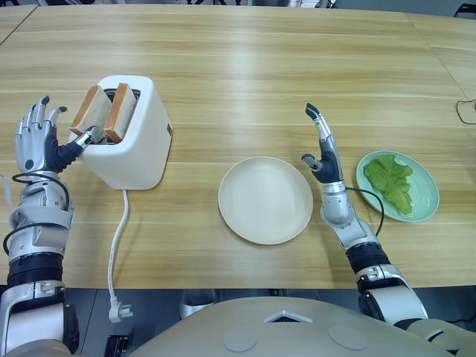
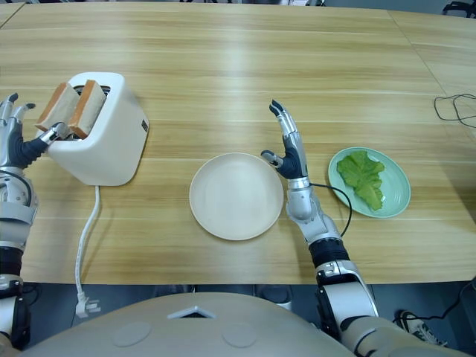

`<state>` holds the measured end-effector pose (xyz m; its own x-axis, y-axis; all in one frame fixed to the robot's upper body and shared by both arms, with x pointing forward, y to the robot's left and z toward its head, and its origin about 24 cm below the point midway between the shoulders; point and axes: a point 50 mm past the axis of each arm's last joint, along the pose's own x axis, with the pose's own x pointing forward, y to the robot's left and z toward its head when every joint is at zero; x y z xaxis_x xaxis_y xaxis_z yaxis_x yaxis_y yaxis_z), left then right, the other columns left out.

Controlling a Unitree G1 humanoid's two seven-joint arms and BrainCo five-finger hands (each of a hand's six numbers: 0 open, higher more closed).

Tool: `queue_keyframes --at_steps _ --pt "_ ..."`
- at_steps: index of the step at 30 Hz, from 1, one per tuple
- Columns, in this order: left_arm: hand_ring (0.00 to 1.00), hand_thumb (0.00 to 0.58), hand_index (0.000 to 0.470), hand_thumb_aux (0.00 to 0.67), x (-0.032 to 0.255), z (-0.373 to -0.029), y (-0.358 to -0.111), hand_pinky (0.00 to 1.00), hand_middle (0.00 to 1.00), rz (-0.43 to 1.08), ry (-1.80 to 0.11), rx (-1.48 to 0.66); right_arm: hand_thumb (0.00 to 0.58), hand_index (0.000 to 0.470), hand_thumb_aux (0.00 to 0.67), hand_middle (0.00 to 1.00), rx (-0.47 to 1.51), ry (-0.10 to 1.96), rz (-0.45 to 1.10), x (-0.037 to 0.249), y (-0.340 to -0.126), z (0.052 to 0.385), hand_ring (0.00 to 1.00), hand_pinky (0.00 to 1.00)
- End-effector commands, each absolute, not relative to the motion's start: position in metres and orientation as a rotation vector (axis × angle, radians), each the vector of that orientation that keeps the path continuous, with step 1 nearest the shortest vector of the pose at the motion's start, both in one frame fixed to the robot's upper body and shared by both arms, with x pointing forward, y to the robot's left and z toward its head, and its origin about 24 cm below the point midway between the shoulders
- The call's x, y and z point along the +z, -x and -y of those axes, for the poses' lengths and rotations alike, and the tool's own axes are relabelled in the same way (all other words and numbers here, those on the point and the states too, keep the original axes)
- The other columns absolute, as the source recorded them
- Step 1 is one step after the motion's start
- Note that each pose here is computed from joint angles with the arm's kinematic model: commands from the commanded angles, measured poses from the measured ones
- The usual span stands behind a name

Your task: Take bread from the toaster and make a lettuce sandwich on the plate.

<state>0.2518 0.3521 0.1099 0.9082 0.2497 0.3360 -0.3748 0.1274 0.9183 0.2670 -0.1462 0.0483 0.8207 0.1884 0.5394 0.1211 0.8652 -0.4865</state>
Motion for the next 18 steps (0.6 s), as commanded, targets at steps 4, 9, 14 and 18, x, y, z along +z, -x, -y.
queue_keyframes --at_steps 4,9,14,18 --pt "0.68 0.58 0.46 0.67 0.107 -0.339 -0.259 0.68 0.68 0.131 -1.386 0.39 0.0 0.0 0.0 0.0 0.04 0.558 0.594 0.045 -0.269 0.146 0.0 0.0" --pt "1.0 0.58 0.46 0.67 0.111 -0.34 -0.262 1.0 1.0 0.156 -1.355 0.421 0.0 0.0 0.0 0.0 0.039 0.562 0.595 0.045 -0.27 0.145 0.0 0.0" --pt "1.0 0.58 0.46 0.67 0.129 -0.344 -0.263 1.0 1.0 0.266 -1.281 0.566 0.0 0.0 0.0 0.0 0.027 0.564 0.585 0.043 -0.27 0.146 0.0 0.0" --pt "1.0 0.58 0.46 0.67 0.155 -0.343 -0.263 1.0 1.0 0.466 -1.098 0.707 0.0 0.0 0.0 0.0 0.019 0.567 0.58 0.042 -0.27 0.147 0.0 0.0"
